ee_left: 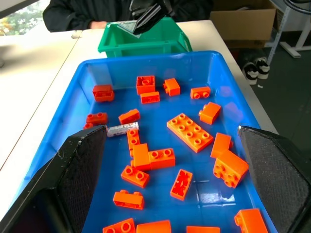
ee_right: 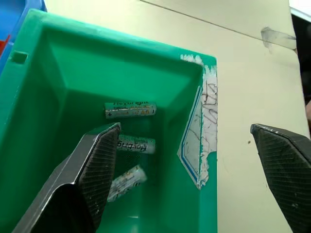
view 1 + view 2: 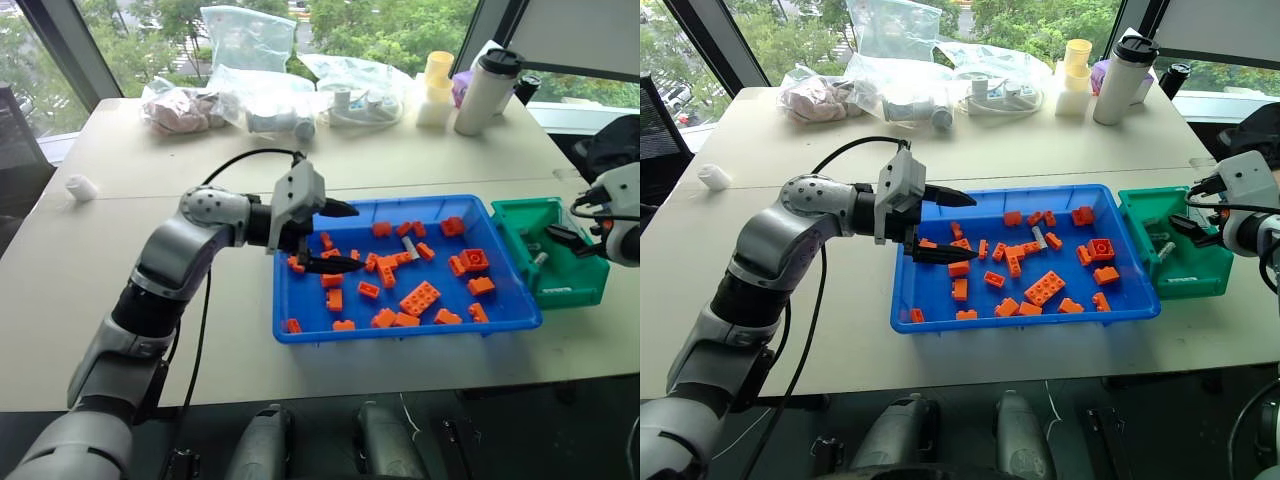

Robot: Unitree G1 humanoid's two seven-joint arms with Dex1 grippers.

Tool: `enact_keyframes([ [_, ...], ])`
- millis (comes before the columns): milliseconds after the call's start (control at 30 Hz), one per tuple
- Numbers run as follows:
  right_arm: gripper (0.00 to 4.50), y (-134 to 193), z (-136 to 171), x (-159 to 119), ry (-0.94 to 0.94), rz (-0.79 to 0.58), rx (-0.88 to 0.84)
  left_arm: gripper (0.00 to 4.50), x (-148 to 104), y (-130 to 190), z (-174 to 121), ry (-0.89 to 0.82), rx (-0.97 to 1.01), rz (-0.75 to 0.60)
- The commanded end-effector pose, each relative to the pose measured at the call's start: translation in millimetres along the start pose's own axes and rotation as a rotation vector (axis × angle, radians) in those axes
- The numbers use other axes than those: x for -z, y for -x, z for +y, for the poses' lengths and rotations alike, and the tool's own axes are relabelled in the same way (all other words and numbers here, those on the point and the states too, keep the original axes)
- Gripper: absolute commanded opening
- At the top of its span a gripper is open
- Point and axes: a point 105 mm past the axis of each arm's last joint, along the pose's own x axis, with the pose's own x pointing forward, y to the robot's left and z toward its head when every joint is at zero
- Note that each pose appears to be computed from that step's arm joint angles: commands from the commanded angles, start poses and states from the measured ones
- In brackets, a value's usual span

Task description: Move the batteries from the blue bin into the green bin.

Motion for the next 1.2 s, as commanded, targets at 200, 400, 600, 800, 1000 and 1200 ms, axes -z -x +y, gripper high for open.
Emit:
enact_keyframes([
  [200,4.48,14,84,-67,0.098,-0.25,-0.331,4.5,-6,18,-6,-0.043,-0.005,0.031],
  [400,4.48,-8,155,-56,0.093,-0.2,-0.535,4.5,-4,29,-7,-0.037,-0.038,0.061],
  [600,4.48,-31,180,-53,0.012,-0.035,-0.517,4.5,-3,31,-8,-0.025,-0.046,0.076],
  [800,4.48,-31,191,-55,0.028,0.036,-0.549,4.5,1,37,-15,-0.021,-0.027,0.115],
  [1000,4.48,-30,202,-50,0.022,0.114,-0.573,4.5,7,35,-15,-0.018,-0.053,0.117],
  [1200,4.48,-32,208,-44,0.01,0.153,-0.584,4.5,10,32,-16,-0.022,-0.059,0.118],
])
